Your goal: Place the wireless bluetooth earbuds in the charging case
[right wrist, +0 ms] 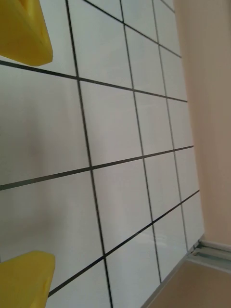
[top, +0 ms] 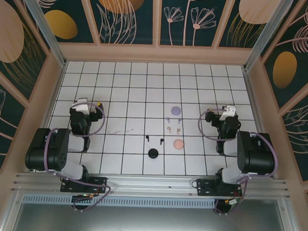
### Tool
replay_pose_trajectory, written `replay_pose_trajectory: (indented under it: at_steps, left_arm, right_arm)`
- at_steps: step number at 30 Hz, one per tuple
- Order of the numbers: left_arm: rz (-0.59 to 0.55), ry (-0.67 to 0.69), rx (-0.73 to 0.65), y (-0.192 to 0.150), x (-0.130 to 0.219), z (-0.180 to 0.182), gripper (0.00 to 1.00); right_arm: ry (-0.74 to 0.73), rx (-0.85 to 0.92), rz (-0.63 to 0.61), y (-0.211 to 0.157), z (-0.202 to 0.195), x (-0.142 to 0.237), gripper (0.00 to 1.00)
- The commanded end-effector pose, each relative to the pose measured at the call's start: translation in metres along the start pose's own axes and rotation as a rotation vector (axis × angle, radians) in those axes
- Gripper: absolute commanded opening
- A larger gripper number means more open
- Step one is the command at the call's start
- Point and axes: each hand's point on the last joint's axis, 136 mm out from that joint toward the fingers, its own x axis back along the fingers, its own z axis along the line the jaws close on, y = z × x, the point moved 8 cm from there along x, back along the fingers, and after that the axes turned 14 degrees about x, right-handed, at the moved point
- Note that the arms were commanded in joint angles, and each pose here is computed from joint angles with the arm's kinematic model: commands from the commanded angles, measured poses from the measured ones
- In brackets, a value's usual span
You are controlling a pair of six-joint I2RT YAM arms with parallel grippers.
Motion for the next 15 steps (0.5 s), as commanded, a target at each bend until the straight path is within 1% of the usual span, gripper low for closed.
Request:
replay_pose_trajectory:
  at_steps: [1, 15]
  left_arm:
    - [-0.099, -0.029, -0.015, 0.0175, -0.0042, -0.008, 0.99]
    - [-0.102, -0.032, -0.014, 0.0176, -0.0032, -0.0084, 0.99]
  right_arm:
    - [0.016, -0.025, -0.119, 0.0221, 0.0015, -0.0044, 0.99]
    - [0.015, -0.027, -0.119, 0.0224, 0.0009, -0.0046, 0.99]
